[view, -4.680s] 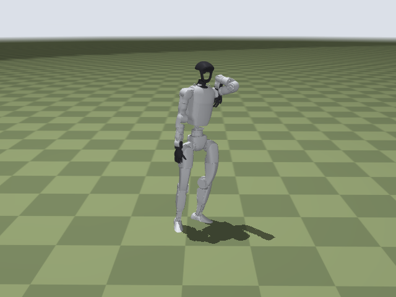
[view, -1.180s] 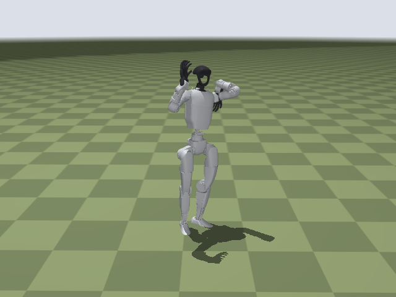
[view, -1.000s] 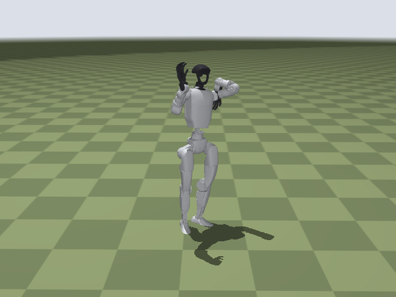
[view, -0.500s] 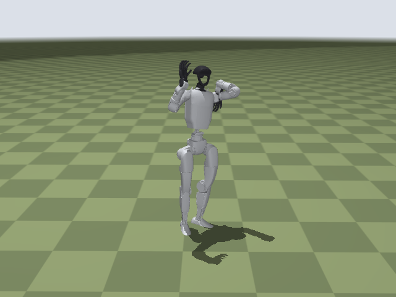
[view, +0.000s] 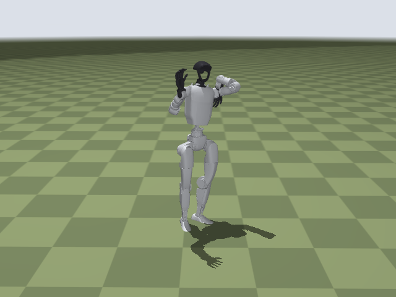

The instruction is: Upper body actions

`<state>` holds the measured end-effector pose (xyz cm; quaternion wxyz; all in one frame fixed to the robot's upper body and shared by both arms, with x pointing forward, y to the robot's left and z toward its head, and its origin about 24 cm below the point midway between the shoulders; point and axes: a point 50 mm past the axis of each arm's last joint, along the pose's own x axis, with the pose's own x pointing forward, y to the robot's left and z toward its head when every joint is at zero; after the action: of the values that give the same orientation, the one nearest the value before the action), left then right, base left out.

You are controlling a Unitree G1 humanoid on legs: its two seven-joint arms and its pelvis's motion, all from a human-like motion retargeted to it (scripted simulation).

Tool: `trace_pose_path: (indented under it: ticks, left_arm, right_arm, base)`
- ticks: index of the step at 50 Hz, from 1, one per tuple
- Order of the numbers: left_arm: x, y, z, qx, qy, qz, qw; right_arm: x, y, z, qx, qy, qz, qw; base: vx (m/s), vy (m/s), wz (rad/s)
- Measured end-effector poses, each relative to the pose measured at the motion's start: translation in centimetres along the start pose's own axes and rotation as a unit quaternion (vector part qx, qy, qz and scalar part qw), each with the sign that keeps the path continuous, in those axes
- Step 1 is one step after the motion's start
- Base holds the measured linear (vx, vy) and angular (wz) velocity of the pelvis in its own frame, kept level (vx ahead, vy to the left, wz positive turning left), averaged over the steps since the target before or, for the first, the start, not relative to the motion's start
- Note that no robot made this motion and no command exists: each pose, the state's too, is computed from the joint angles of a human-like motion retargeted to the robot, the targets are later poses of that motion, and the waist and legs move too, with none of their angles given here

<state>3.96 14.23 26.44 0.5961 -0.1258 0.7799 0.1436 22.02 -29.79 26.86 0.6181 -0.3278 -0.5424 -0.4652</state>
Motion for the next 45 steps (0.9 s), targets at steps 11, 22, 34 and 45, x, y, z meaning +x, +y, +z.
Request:
trace_pose_path:
  ticks: [11, 22, 34, 45]
  left_arm:
    - [-0.1, 0.0, 0.0, 0.025, -0.004, -0.022, 0.999]
    - [-0.2, 0.0, -0.1, 0.061, -0.007, -0.024, 0.998]
    - [-0.1, 0.7, 0.2, 0.089, 0.015, 0.022, 0.996]
    - [-0.9, 1.4, -1.6, -0.214, -0.182, 0.042, 0.959]
  right_arm:
    - [-22.4, -1.0, -1.5, -0.086, 0.147, 0.517, 0.839]
    - [-44.6, -19.6, 7.6, -0.153, 0.350, 0.900, 0.211]
    - [-46.0, -25.8, 14.0, -0.155, 0.731, 0.664, -0.004]
    - [-38.9, -16.1, -2.9, -0.152, 0.799, 0.395, 0.428]
  base:
    - [0.00, 0.00, 0.00]
    - [0.00, 0.00, 0.00]
    - [0.01, 0.01, 0.10]
    - [0.00, 0.03, -0.03]
